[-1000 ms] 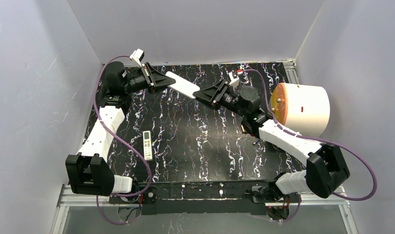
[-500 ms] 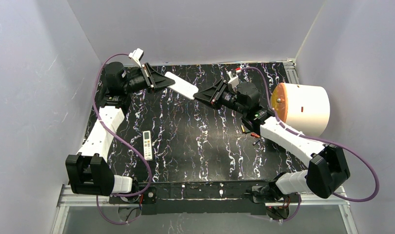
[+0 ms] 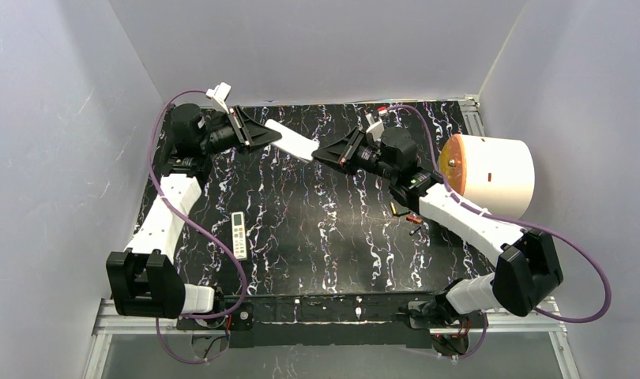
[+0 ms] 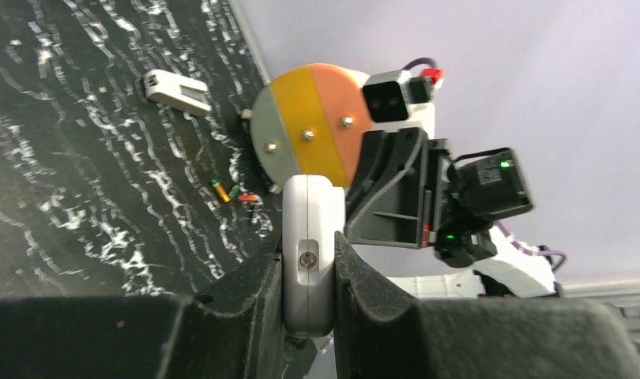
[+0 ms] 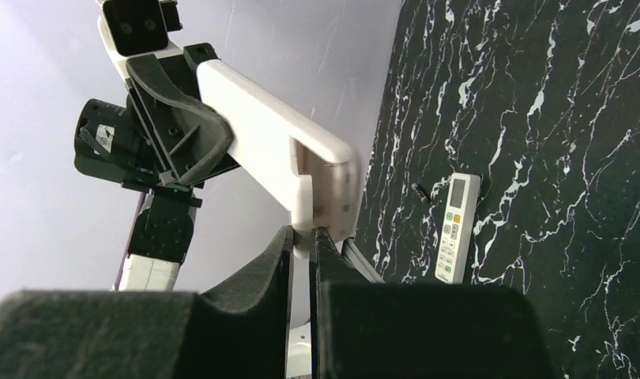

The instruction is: Load the batteries into the remote control

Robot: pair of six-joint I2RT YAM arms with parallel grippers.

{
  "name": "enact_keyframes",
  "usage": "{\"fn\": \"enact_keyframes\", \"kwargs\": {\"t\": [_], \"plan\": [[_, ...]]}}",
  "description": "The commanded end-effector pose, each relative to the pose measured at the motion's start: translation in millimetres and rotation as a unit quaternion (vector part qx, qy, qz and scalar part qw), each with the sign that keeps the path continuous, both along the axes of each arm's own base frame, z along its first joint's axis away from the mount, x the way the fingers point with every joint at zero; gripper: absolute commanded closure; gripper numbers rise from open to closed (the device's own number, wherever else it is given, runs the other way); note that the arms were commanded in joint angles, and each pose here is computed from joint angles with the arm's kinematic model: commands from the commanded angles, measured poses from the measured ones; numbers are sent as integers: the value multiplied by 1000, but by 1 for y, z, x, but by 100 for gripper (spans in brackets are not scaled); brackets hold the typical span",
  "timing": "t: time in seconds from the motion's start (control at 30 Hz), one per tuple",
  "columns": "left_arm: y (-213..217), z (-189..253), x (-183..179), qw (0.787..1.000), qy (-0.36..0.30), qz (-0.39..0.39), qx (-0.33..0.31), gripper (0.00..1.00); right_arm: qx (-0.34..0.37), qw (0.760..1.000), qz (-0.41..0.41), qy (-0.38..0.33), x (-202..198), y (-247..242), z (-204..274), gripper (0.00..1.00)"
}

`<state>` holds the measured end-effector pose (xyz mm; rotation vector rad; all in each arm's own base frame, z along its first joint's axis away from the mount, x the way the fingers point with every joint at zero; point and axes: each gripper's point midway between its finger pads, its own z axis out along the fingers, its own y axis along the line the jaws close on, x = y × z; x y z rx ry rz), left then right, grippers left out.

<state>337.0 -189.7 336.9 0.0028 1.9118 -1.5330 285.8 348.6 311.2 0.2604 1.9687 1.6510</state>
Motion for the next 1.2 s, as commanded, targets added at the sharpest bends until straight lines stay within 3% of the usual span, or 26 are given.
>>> {"fn": "enact_keyframes", "kwargs": {"t": [0.0, 0.2, 0.4, 0.8, 1.03, 1.17], "plan": [[8, -15, -4, 997, -24, 23, 67, 100, -12, 1000, -4, -15, 8, 1, 15, 91], [7, -29, -6, 998, -4, 8, 67, 100, 13, 1000, 1, -22, 9, 5, 12, 92], [13, -53, 1, 994, 26, 30, 97, 100, 27, 999, -11, -35, 17, 7, 0, 99], [58, -146, 9, 950, 136, 127, 252, 100, -70, 996, -21, 48, 26, 8, -115, 99], [60, -151, 2, 947, 141, 123, 260, 100, -97, 988, 47, 109, 14, 31, -173, 99], [64, -151, -1, 944, 139, 126, 272, 100, -75, 982, 117, 131, -3, 53, -187, 99]]}}
